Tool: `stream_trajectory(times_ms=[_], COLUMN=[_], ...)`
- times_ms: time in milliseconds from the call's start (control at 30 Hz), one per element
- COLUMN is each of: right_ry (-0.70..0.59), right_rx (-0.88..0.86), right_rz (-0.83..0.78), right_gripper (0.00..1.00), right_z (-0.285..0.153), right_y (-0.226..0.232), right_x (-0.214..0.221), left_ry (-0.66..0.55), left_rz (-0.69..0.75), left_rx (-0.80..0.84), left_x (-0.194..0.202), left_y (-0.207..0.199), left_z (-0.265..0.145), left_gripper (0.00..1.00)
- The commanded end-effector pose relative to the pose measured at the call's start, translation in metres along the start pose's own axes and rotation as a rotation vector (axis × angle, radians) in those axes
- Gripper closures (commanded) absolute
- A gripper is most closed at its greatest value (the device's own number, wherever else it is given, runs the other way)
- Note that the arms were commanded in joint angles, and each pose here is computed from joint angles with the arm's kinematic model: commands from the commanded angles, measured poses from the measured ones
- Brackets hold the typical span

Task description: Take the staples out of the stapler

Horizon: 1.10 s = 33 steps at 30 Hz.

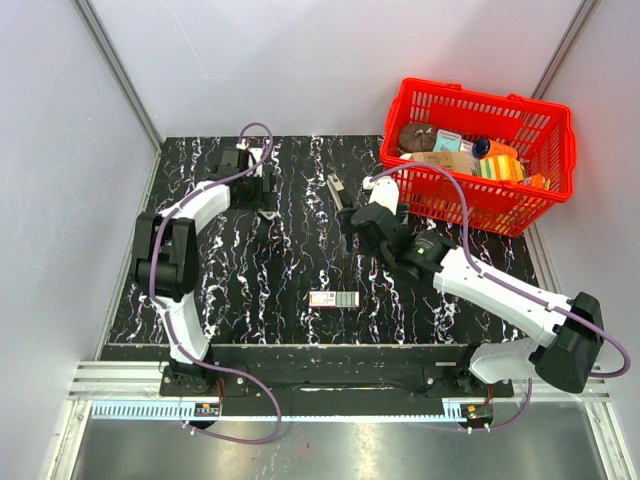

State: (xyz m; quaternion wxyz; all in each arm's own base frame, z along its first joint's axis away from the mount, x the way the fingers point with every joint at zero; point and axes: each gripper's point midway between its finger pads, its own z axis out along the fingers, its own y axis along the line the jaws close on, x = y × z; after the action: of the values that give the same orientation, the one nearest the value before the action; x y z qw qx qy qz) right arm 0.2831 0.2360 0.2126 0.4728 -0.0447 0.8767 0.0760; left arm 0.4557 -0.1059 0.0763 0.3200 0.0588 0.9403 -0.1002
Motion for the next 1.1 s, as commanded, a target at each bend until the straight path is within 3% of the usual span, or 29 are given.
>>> stream_trajectory(times_ms=[0, 400, 600, 833, 1067], right_ry=[-0.094, -0.091, -0.085, -0.067, -0.036], right_rx=[-0.046, -0.114, -0.125, -0.128, -0.134], right_rz=[0.001, -0.029, -0.026, -0.024, -0.02], right_gripper=[0.01, 0.01, 0.01, 0.01, 0.04], right_z=[-0.012, -0.015, -0.014, -0.011, -0.006], right_y=[0.013, 0.032, 0.035, 0.037, 0.042], right_x=[-0.026, -0.017, -0.015, -0.01, 0.001], left_ry=[-0.051, -0.018, -0.022, -0.018, 0.026], left_rz=[-0.025, -0.03, -0.028, 0.001, 0.007], left_rx=[-0.035, -0.076, -0.078, -0.09, -0.117], left_x=[-0.027, -0.026, -0.028, -0.009, 0.046], left_y=[0.003, 0.014, 0.015, 0.016, 0.02], left_z=[0.01, 0.035, 0.033, 0.008, -0.035], left_gripper=[0.03, 0.21, 0.52, 0.6, 0.66])
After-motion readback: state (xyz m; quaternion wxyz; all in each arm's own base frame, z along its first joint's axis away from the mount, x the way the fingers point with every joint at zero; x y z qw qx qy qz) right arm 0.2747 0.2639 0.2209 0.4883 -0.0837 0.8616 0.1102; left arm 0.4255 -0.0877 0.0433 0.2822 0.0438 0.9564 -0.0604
